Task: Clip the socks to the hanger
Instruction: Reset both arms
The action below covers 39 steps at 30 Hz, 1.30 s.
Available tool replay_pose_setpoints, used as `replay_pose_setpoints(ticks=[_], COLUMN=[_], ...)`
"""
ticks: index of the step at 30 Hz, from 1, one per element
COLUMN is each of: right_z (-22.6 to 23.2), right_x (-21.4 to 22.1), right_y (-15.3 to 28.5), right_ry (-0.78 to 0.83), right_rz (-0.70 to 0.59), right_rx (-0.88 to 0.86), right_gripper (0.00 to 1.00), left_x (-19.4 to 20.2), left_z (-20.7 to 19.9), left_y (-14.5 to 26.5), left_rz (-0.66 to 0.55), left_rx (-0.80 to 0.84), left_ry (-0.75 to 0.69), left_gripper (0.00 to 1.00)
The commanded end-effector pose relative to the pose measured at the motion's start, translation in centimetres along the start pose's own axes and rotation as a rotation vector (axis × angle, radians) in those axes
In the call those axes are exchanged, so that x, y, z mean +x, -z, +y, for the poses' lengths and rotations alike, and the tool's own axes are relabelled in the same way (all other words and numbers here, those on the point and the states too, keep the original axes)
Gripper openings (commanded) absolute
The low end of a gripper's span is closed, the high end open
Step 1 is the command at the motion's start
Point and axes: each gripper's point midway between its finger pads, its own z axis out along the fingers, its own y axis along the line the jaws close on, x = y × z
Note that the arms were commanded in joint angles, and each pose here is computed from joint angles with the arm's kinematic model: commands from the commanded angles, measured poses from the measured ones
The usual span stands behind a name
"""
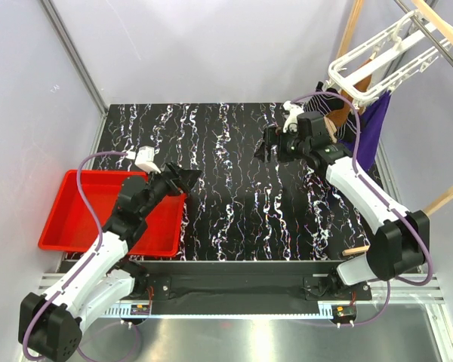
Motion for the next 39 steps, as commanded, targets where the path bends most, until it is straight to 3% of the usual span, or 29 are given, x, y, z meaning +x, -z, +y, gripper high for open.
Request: replay_pose_setpoints(ticks=[1,5,7,8,10,11,12,14,16,17,21,24,31,39], right_z=[3.4,5.0,6.6,5.5,6.5,4.8,5.0,2.0,0.8,-1.7,-3.1,-4.5,-6.5,-7.8], right_x=[0.0,4.1,3.8,6.1,4.9,6.8,5.6,7.9,7.3,9.5,10.4,12.6,15.7,17.8], right_y=[0.9,0.4,1.4,0.9,2.1,1.8,2.9,2.7,4.0,3.8,6.4,7.5,8.0,7.7], right_ry=[0.057,0.024,0.042,0.021,0.009,-0.039,-0.061,-0.147,-0.220,-0.296,-0.425,-0.521,-0.697,-0.738], right_rz=[-0.021,0.012,-0.083,-0.072,-0.206,-0.209,-0.304,-0.356,-0.471,-0.486,-0.693,-0.750,-0.666,-0.607], right_rx=[-0.088,-0.084,-0.125,-0.090,-0.128,-0.080,-0.096,-0.005,0.023,0.106,0.036,0.020,0.121,0.200], right_gripper=[1.00,1.00,1.00,1.00,1.00,1.00,1.00,0.99,1.00,1.00,1.00,1.00,1.00,1.00], left_x=[-1.0,0.0,0.8,1.1,2.2,2.4,4.0,4.2,5.6,5.9,7.9,8.7,10.6,11.5], left_z=[-1.4,-1.2,-1.0,-1.0,-0.9,-1.0,-0.1,-0.4,-0.1,0.1,1.0,1.4,2.3,2.7], left_y=[0.2,0.4,0.5,0.6,0.9,1.1,1.4,1.8,2.6,2.9,5.1,6.3,6.6,6.4], left_rz=[-0.039,-0.019,-0.018,-0.022,-0.028,-0.038,-0.015,-0.047,-0.053,-0.063,-0.106,-0.128,-0.057,-0.019], left_rx=[0.056,0.066,0.083,0.095,0.127,0.141,0.136,0.173,0.207,0.216,0.276,0.309,0.273,0.254], left_ry=[-0.025,-0.031,-0.017,-0.010,0.028,0.041,0.060,0.099,0.133,0.144,0.200,0.224,0.207,0.233], left_gripper=[0.91,0.92,0.92,0.93,0.96,0.98,0.99,0.99,0.99,0.99,0.99,0.99,0.99,0.99])
